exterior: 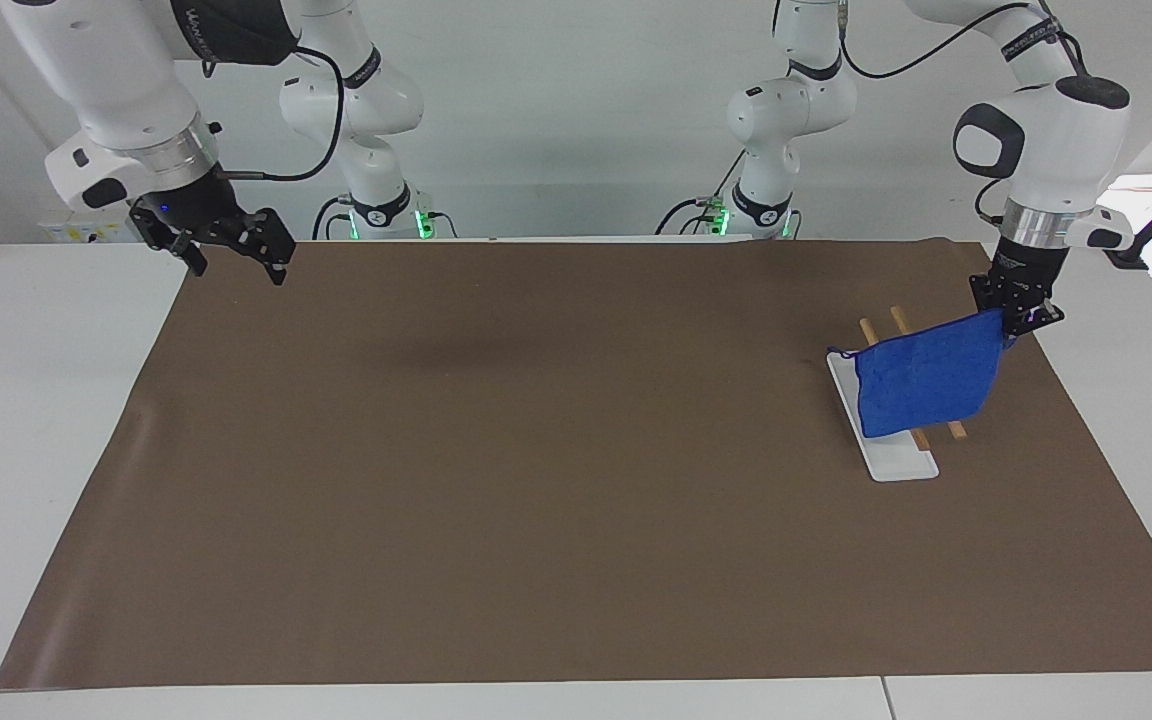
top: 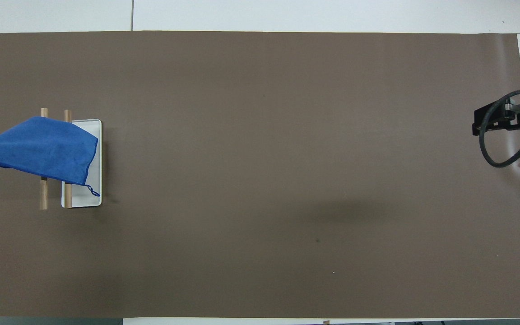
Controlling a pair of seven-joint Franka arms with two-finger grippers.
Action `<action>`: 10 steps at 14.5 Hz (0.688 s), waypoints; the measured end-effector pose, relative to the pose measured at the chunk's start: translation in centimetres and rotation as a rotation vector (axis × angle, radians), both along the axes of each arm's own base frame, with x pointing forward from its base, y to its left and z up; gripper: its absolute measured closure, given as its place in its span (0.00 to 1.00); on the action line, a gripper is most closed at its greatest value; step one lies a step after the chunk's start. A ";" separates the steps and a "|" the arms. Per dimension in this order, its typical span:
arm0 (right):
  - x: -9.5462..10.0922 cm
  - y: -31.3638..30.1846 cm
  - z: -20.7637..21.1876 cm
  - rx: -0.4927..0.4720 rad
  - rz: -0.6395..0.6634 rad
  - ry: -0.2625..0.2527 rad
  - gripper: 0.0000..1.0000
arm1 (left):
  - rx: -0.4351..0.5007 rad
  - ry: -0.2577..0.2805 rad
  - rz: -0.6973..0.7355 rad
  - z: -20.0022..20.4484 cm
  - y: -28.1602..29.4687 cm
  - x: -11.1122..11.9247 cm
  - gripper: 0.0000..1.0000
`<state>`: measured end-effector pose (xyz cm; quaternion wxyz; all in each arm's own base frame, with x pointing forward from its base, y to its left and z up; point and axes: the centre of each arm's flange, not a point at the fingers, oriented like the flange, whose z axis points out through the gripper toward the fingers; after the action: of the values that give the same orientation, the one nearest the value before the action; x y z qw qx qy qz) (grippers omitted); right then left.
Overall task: Right arm passes towel to left arm to hang
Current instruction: 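Drape the towel over the white rack with the left gripper, then open the left gripper and draw it back from the rack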
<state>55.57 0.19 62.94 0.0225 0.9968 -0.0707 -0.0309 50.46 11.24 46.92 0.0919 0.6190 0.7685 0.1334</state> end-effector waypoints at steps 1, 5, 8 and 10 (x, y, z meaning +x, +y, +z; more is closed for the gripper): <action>0.0 0.0 0.0 0.000 0.000 0.000 0.00 | -0.002 0.007 0.000 -0.4 0.0 0.0 0.97; 0.0 0.0 0.0 0.000 -0.001 0.000 0.00 | -0.005 0.022 0.005 -1.2 0.3 0.1 0.59; 0.0 0.0 0.0 0.000 0.000 0.000 0.00 | 0.001 -0.001 0.018 0.1 1.2 0.7 0.25; 0.0 0.0 0.0 0.000 0.000 0.000 0.00 | 0.007 -0.011 0.007 2.3 1.2 2.0 0.01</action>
<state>55.57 0.18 62.94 0.0225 0.9968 -0.0709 -0.0309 52.49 12.42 49.20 0.0935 0.6158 0.7697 0.1400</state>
